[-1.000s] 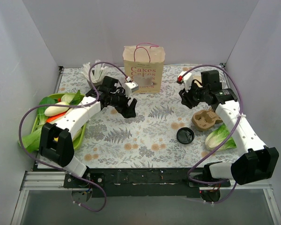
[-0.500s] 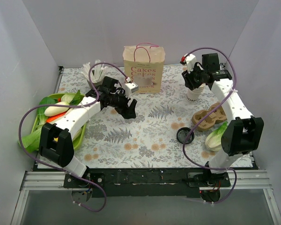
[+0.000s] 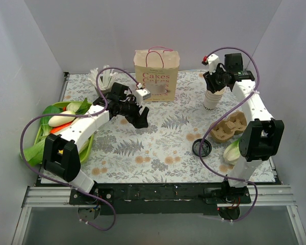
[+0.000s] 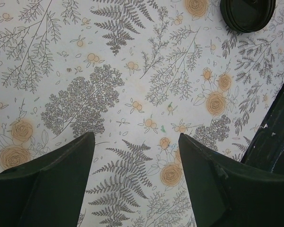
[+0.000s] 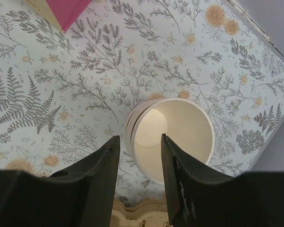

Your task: Pack the takeout coffee

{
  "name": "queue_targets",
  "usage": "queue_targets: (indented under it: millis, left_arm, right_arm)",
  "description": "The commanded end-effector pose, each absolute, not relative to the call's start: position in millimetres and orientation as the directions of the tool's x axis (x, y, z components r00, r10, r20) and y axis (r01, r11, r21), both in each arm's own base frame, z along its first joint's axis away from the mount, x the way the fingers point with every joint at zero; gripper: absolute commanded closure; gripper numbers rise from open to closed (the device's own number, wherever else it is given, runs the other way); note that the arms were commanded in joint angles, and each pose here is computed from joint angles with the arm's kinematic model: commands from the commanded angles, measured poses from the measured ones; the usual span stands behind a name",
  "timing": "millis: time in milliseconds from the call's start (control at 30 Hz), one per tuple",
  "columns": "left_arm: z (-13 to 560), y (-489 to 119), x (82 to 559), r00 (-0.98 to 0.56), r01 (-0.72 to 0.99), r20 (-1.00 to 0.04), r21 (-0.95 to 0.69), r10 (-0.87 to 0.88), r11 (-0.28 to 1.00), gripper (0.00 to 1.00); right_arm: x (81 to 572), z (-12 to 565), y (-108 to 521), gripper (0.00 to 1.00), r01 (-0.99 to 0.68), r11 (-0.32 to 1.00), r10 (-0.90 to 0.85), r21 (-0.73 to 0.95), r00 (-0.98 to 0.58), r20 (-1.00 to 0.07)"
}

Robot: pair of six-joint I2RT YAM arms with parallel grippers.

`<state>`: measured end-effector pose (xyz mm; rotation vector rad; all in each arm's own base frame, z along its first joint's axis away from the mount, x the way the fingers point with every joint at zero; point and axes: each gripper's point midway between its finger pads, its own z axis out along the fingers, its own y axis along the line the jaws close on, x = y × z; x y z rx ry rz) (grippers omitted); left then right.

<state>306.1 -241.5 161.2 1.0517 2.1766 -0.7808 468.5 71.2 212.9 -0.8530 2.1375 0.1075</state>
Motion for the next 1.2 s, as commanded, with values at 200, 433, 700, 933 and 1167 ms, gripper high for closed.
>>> queue_targets:
  millis: [200, 433, 700, 933, 1167]
  left_arm:
    - [174, -245, 315, -0.471, 0.834, -0.751, -0.209, 0.462, 0.510, 0.28]
    - [169, -243, 314, -0.474, 0.832, -0.745, -0.204, 0.469, 0.517, 0.28]
    - [166, -243, 314, -0.479, 0.831, -0.740, -0.208, 0.473, 0.516, 0.28]
    - [167, -243, 317, -0.472, 0.833, -0.743, -0.198, 0.475, 0.517, 0.28]
    - [164, -245, 316, -0.476, 0.835, -0.741, -0.211, 0.473, 0.509, 0.28]
  right_arm:
    - [468, 200, 62, 0.56, -0.626, 0.769, -0.516, -0.129, -0.489, -0.703]
    - [463, 192, 66, 0.58, -0.644, 0.759, -0.514, -0.100, -0.497, -0.699]
    - [462, 191, 70, 0.71, -0.656, 0.749, -0.516, -0.089, -0.494, -0.700]
    - [465, 206, 67, 0.88, -0.657, 0.743, -0.530, -0.124, -0.466, -0.709]
    - [460, 224, 64, 0.99, -0.681, 0.695, -0.601, -0.230, -0.376, -0.705]
